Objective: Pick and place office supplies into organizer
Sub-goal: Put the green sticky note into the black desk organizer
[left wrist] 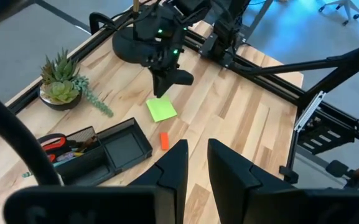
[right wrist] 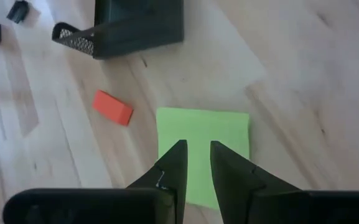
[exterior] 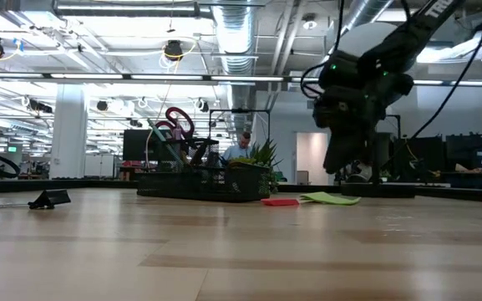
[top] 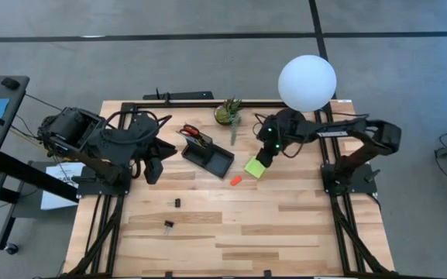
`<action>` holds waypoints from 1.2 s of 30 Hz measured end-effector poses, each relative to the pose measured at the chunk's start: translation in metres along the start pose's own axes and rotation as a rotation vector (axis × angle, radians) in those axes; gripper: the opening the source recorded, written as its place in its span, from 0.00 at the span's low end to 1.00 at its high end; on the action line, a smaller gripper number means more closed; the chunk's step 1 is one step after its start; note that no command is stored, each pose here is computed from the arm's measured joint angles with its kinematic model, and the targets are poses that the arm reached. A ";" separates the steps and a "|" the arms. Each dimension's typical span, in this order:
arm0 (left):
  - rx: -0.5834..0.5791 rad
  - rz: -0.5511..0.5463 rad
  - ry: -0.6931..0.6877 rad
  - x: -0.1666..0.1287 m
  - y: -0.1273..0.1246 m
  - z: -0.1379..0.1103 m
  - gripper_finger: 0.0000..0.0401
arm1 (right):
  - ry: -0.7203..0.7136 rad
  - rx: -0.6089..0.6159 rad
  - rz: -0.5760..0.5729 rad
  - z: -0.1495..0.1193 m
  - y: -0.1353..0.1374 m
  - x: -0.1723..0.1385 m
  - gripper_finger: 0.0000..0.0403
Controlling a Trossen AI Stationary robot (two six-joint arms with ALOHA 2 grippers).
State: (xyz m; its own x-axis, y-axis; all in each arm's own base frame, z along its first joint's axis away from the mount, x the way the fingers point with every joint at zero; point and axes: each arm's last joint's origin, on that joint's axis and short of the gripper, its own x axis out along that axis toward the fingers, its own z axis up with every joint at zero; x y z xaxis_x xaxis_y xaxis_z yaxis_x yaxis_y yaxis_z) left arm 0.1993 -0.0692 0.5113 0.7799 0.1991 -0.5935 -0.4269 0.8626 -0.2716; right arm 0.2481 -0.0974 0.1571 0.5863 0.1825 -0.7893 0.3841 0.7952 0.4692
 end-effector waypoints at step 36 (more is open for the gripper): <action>-0.064 -0.005 0.004 0.000 0.000 0.000 0.14 | 0.019 -0.038 -0.134 0.000 -0.015 0.030 0.45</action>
State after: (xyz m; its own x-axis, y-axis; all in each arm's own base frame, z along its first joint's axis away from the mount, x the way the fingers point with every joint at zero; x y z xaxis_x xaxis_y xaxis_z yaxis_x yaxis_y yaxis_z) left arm 0.1993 -0.0695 0.5113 0.7802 0.1926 -0.5951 -0.4514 0.8319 -0.3227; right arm 0.2595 -0.1040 0.1260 0.5178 0.0841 -0.8513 0.4306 0.8343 0.3444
